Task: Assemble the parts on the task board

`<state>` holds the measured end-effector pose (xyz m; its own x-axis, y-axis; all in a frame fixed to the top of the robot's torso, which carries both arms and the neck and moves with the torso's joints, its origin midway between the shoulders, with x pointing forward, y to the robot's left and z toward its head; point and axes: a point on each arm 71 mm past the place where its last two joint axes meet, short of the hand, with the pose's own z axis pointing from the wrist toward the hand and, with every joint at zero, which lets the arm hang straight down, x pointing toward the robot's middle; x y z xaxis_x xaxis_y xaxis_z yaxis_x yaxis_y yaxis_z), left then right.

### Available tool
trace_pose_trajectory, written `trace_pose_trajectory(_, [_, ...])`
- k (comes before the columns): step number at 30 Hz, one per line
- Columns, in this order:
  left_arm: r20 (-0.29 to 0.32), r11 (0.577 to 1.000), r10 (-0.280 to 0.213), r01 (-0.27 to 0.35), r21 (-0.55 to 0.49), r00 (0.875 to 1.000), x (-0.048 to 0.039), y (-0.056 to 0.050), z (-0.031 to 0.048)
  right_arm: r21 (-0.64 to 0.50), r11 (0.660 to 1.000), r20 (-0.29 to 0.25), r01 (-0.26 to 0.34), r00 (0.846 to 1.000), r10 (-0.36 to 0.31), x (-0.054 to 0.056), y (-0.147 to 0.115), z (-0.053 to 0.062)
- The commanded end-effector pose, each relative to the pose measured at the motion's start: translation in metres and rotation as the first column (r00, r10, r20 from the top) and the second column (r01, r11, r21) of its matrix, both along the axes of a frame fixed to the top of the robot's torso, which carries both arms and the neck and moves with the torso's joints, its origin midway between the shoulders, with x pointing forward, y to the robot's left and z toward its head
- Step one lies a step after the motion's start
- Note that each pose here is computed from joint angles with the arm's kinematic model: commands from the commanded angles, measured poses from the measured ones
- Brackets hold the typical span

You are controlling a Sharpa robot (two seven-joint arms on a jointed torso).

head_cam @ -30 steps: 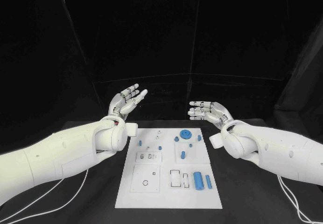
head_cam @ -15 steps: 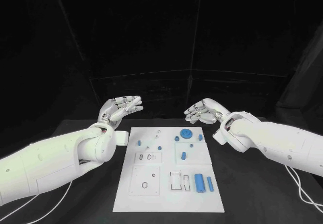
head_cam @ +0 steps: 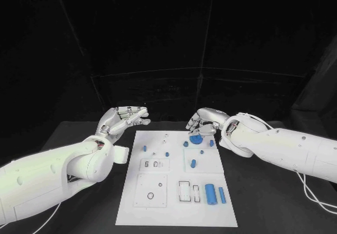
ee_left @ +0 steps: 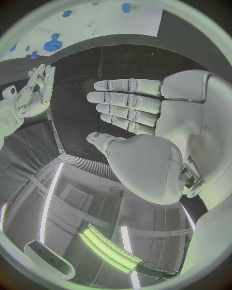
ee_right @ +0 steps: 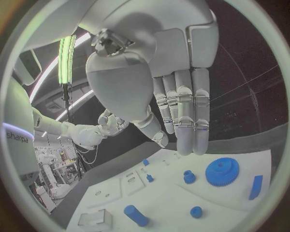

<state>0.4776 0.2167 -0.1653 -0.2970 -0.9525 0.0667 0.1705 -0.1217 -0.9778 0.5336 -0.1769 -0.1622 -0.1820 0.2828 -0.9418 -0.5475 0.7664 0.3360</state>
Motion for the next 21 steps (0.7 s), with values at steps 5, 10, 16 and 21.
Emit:
trace_pose_trajectory(5, [0.021,0.997,-0.074,0.074,0.008,0.997,-0.0102,-0.01,0.0061,-0.233,0.972,0.076,0.004,0.997,0.014,0.0,0.009,-0.002])
trace_pose_trajectory(10, [0.018,0.997,-0.079,0.079,0.007,0.997,-0.0113,-0.01,0.0064,-0.268,0.963,0.087,0.0,0.996,0.024,-0.001,0.014,-0.002])
trace_pose_trajectory(16, [0.016,0.997,-0.077,0.077,0.009,0.997,-0.0104,-0.008,0.0061,-0.303,0.953,0.078,0.0,0.997,0.025,-0.001,0.018,-0.004])
trace_pose_trajectory(21, [0.016,0.997,-0.072,0.072,0.011,0.997,-0.0087,-0.006,0.0057,-0.318,0.948,0.069,-0.002,0.997,0.026,0.0,0.02,-0.005])
